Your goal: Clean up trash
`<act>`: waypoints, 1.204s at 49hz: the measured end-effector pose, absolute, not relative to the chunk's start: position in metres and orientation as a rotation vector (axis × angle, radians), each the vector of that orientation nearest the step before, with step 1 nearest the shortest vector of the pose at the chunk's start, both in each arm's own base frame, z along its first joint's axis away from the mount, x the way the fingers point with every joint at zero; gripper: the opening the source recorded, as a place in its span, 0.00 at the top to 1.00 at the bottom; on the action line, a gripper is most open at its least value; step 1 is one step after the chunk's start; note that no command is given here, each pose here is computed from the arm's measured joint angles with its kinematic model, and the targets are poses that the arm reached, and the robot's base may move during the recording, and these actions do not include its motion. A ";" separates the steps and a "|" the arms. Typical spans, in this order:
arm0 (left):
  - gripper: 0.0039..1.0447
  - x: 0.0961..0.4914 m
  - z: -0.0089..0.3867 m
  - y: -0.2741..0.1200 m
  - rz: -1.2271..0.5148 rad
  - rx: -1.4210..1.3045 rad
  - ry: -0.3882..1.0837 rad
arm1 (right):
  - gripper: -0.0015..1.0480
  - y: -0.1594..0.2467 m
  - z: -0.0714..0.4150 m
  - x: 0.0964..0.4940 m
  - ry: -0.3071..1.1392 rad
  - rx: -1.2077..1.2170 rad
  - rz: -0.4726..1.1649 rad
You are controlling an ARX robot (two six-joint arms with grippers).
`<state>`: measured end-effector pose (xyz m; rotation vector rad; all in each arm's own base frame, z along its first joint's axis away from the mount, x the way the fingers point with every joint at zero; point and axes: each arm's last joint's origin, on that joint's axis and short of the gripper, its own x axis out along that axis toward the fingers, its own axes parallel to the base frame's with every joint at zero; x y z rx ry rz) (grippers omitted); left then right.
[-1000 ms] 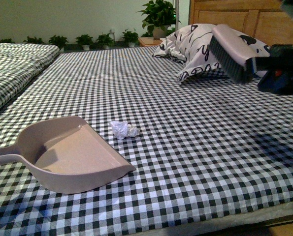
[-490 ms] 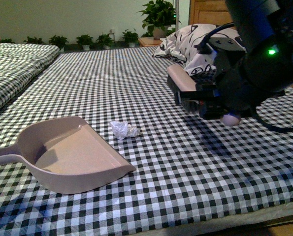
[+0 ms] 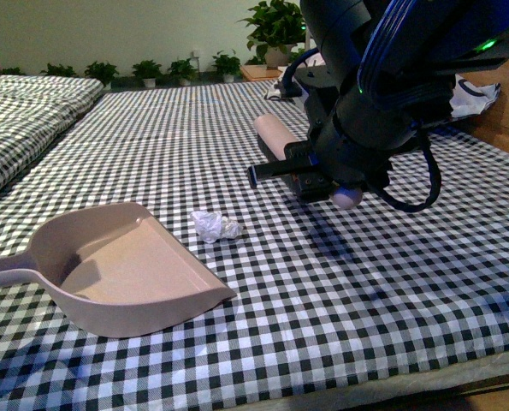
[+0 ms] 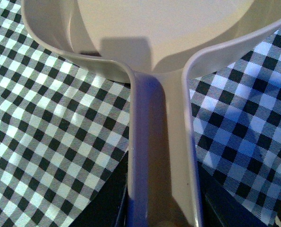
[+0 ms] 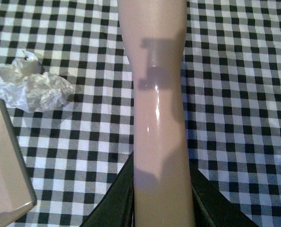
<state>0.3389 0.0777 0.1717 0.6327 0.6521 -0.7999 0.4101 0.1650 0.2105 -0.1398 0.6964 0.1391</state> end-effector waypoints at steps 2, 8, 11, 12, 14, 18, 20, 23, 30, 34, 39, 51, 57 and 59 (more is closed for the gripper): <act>0.74 0.339 0.172 0.078 -0.800 0.633 0.652 | 0.80 0.166 0.206 0.411 0.704 -0.153 0.139; 0.74 0.339 0.172 0.078 -0.800 0.633 0.652 | 0.80 0.166 0.195 0.413 0.717 -0.187 0.133; 0.74 0.339 0.172 0.078 -0.800 0.633 0.652 | 0.80 0.166 0.191 0.414 0.716 -0.202 0.130; 0.74 0.339 0.172 0.078 -0.800 0.633 0.652 | 0.80 0.166 0.191 0.414 0.715 -0.208 0.129; 0.74 0.339 0.172 0.078 -0.800 0.633 0.652 | 0.80 0.165 0.189 0.415 0.716 -0.215 0.127; 0.74 0.339 0.172 0.078 -0.800 0.633 0.652 | 0.80 0.164 0.183 0.414 0.721 -0.230 0.118; 0.74 0.339 0.172 0.078 -0.800 0.633 0.652 | 0.80 0.163 0.180 0.414 0.726 -0.235 0.118; 0.74 0.339 0.172 0.078 -0.800 0.633 0.652 | 0.80 0.162 0.173 0.412 0.741 -0.242 0.119; 0.74 0.339 0.172 0.078 -0.800 0.633 0.652 | 0.80 0.161 0.161 0.405 0.769 -0.252 0.123; 0.74 0.339 0.172 0.078 -0.800 0.633 0.652 | 0.80 0.162 0.156 0.402 0.781 -0.250 0.134; 0.74 0.339 0.172 0.078 -0.800 0.633 0.652 | 0.80 0.164 0.151 0.397 0.795 -0.244 0.148; 0.74 0.339 0.172 0.078 -0.800 0.633 0.652 | 0.81 0.174 0.152 0.380 0.815 -0.192 0.197; 0.74 0.339 0.172 0.078 -0.800 0.633 0.652 | 0.81 0.182 0.160 0.372 0.810 -0.170 0.247; 0.74 0.339 0.172 0.078 -0.800 0.633 0.652 | 0.81 0.184 0.162 0.370 0.809 -0.165 0.260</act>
